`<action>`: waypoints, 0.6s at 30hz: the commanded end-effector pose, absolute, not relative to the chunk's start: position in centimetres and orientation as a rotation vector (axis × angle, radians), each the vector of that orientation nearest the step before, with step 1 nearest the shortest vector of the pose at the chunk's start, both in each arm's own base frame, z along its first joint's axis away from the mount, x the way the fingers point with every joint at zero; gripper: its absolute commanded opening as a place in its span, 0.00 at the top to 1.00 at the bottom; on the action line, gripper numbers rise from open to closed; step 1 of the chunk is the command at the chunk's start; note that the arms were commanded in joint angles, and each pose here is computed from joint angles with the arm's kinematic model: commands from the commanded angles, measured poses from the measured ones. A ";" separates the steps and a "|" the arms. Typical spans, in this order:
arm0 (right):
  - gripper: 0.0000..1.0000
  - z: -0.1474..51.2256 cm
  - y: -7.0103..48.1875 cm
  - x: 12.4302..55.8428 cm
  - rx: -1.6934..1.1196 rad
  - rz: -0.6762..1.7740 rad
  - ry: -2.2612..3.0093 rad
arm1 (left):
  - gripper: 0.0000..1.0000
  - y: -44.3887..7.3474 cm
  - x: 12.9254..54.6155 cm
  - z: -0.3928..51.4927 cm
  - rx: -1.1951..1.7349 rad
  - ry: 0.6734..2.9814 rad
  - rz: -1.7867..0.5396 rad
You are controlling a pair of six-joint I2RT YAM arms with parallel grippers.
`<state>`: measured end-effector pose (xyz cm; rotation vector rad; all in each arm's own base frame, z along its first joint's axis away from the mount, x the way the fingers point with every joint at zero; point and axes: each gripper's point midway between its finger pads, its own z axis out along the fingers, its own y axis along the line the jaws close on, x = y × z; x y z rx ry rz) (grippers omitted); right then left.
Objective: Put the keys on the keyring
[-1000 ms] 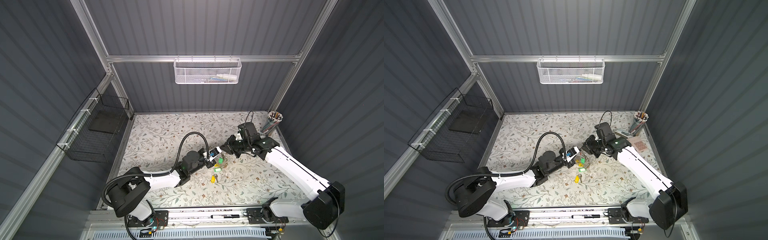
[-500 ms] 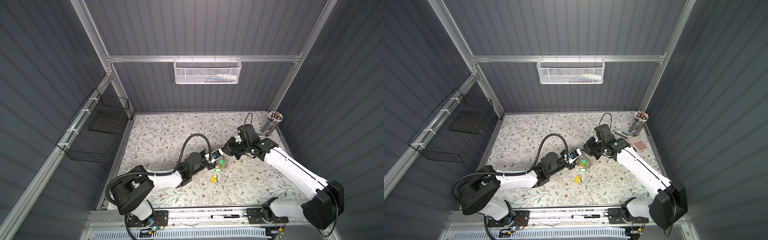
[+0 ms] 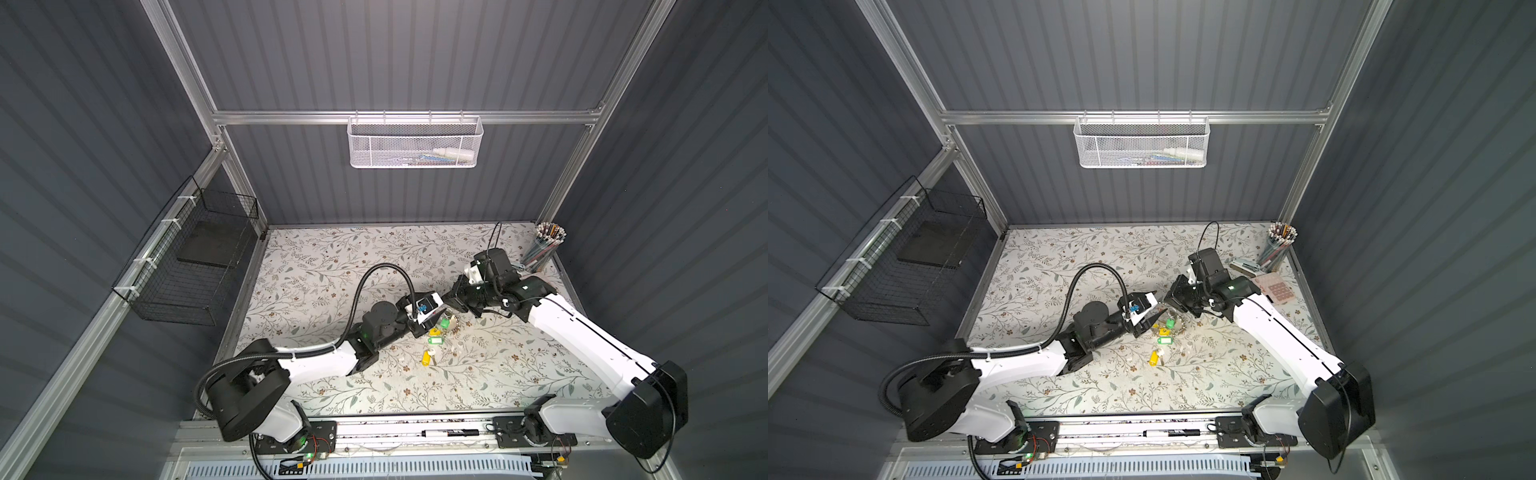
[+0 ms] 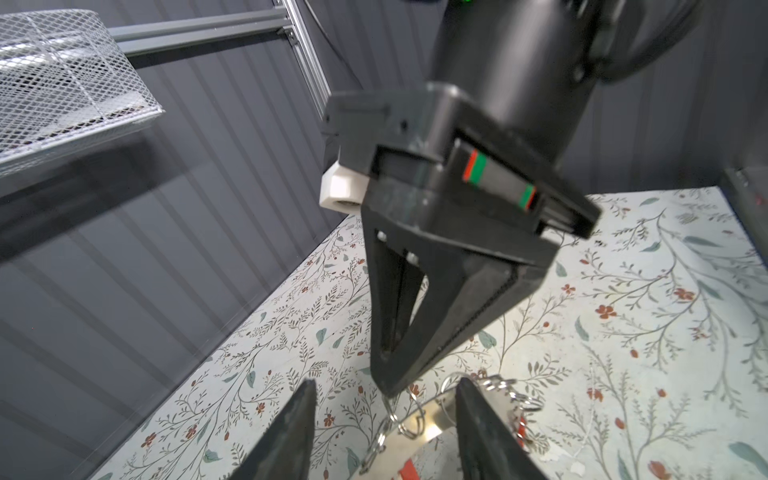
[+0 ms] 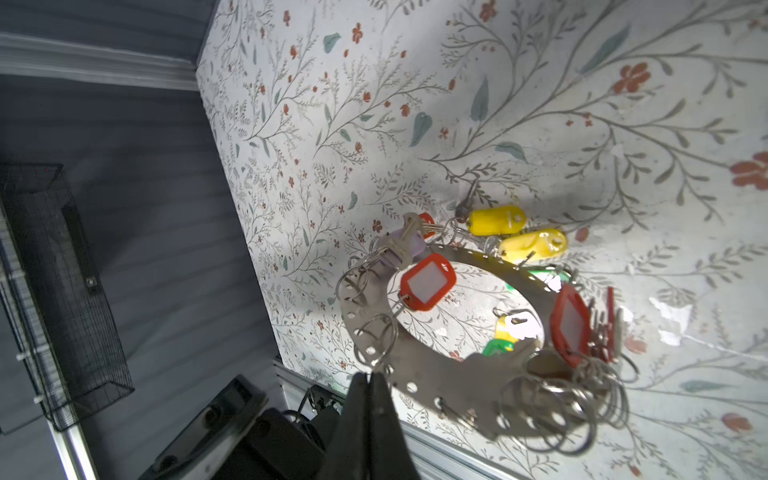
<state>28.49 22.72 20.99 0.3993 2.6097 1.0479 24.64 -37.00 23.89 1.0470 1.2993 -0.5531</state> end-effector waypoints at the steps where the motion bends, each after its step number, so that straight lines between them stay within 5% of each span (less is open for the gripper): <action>1: 1.00 24.9 23.6 29.1 -0.008 1.039 2.465 | 0.45 -35.1 24.1 25.7 1.022 1.389 -0.694; 7: 1.00 27.2 23.4 27.9 -0.417 0.927 2.334 | 0.50 -30.9 24.3 27.5 0.979 1.454 -0.848; 18: 1.00 29.8 24.7 25.1 -0.818 0.974 2.150 | 0.65 -32.4 24.2 29.9 1.199 1.427 -1.041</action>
